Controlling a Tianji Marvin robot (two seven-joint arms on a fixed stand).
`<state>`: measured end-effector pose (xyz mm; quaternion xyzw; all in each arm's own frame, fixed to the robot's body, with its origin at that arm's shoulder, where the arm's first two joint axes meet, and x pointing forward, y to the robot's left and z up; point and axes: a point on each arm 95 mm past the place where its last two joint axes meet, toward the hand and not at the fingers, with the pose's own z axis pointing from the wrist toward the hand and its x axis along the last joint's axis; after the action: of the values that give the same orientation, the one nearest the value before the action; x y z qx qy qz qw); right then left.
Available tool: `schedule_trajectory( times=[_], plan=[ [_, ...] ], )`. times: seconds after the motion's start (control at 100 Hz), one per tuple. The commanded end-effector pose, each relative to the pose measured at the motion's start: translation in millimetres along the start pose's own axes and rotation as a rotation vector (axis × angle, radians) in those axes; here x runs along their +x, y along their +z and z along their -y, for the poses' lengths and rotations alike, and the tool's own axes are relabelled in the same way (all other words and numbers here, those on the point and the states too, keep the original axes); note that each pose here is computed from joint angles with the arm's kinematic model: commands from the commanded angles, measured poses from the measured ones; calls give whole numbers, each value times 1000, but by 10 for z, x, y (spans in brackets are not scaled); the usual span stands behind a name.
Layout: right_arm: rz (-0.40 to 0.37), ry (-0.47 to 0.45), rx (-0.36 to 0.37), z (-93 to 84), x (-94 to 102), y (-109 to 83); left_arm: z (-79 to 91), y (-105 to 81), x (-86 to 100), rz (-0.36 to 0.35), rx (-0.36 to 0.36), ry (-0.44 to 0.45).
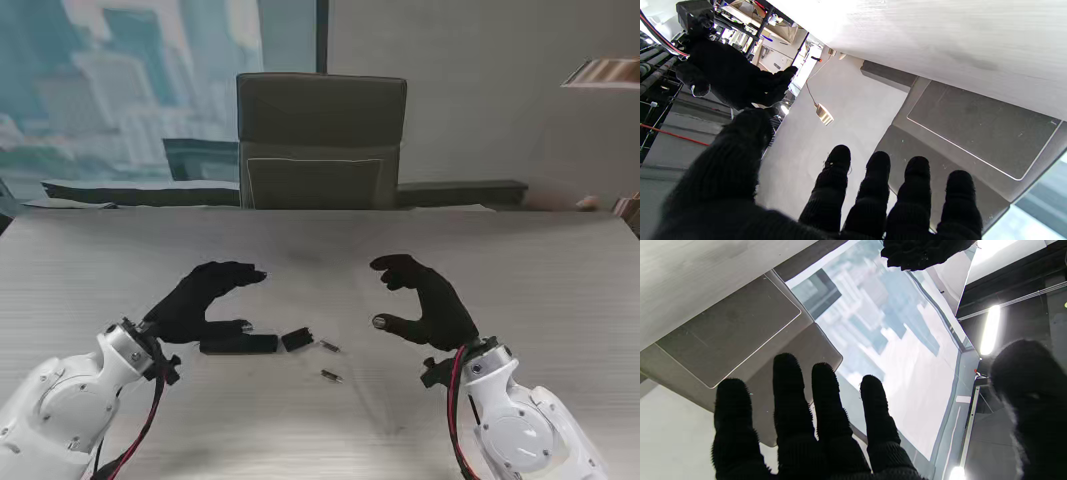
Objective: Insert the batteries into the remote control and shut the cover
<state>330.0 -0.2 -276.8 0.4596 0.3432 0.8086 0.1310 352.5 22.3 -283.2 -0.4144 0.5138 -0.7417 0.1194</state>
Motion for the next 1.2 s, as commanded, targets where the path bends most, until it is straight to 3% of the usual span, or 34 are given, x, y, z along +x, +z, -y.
schedule_trajectory(
  times=[0.0, 0.5, 0.69, 1.01, 1.19],
  plan=[
    [-5, 0, 6, 22, 50, -32, -2, 31, -17, -2, -28, -5],
    [41, 17, 23, 84, 22, -17, -20, 81, -47, 26, -33, -21],
    [50, 25, 61, 149, 3, 50, -52, 91, -49, 91, -91, 29],
    [89, 34, 123, 217, -44, 114, -83, -96, -173, 277, -356, 337],
    [92, 44, 123, 200, -68, 156, -158, -160, -363, 355, -427, 433]
  ],
)
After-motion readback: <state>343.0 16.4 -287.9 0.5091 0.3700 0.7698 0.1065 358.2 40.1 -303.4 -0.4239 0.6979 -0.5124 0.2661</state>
